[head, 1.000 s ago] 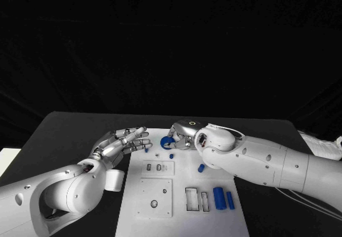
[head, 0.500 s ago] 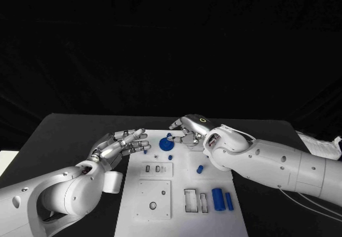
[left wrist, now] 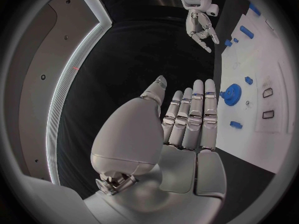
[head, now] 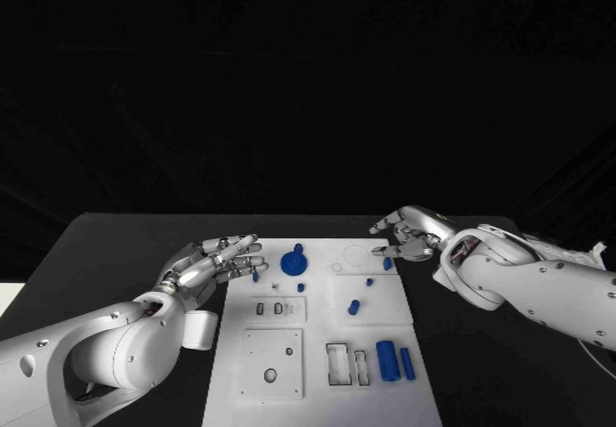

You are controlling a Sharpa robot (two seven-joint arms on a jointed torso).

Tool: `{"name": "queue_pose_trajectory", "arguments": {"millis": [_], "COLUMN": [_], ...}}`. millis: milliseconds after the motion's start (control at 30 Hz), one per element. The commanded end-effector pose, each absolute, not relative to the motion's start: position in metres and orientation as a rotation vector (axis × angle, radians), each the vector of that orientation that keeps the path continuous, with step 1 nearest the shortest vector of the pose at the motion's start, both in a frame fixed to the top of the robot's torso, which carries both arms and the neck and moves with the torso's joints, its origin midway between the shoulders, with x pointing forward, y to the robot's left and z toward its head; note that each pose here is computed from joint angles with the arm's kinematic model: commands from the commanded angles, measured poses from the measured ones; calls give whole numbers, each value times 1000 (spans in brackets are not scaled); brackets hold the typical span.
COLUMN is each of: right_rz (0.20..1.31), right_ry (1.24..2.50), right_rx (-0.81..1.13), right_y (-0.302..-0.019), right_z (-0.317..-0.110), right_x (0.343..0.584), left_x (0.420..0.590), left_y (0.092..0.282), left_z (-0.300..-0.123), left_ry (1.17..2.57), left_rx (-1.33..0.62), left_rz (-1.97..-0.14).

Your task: Assemble the parts on the task board

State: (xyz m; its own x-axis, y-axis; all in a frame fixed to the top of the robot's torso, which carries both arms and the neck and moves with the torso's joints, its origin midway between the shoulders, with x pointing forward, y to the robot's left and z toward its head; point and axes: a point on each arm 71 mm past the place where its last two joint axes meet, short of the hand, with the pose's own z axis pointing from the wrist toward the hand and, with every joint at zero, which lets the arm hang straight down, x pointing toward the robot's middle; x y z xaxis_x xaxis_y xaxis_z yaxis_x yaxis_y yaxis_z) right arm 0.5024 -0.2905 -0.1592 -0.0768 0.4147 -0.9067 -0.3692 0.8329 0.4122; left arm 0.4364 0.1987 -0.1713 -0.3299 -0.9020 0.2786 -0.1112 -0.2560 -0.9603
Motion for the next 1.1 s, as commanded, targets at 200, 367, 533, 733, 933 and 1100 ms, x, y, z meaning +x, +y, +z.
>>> {"name": "queue_pose_trajectory", "arguments": {"millis": [200, 367, 533, 733, 933, 1100], "right_rz": [690, 681, 676, 670, 667, 670], "right_ry": [1611, 1633, 1645, 1653, 1660, 1668], "right_rx": [96, 109, 117, 124, 126, 124], "right_y": [-312, -316, -316, -315, -313, -310], "right_z": [-176, -186, -193, -197, -201, -203], "right_x": [501, 500, 501, 503, 506, 508], "left_x": [438, 439, 440, 440, 440, 440], "left_y": [197, 197, 198, 198, 198, 198], "left_z": [-170, -171, -172, -172, -172, -172], "left_ry": [1383, 1382, 1380, 1380, 1381, 1382], "left_rx": [-1257, -1258, -1259, -1259, -1260, -1260], "left_rz": [-1693, -1690, -1686, -1685, -1685, -1684]}}
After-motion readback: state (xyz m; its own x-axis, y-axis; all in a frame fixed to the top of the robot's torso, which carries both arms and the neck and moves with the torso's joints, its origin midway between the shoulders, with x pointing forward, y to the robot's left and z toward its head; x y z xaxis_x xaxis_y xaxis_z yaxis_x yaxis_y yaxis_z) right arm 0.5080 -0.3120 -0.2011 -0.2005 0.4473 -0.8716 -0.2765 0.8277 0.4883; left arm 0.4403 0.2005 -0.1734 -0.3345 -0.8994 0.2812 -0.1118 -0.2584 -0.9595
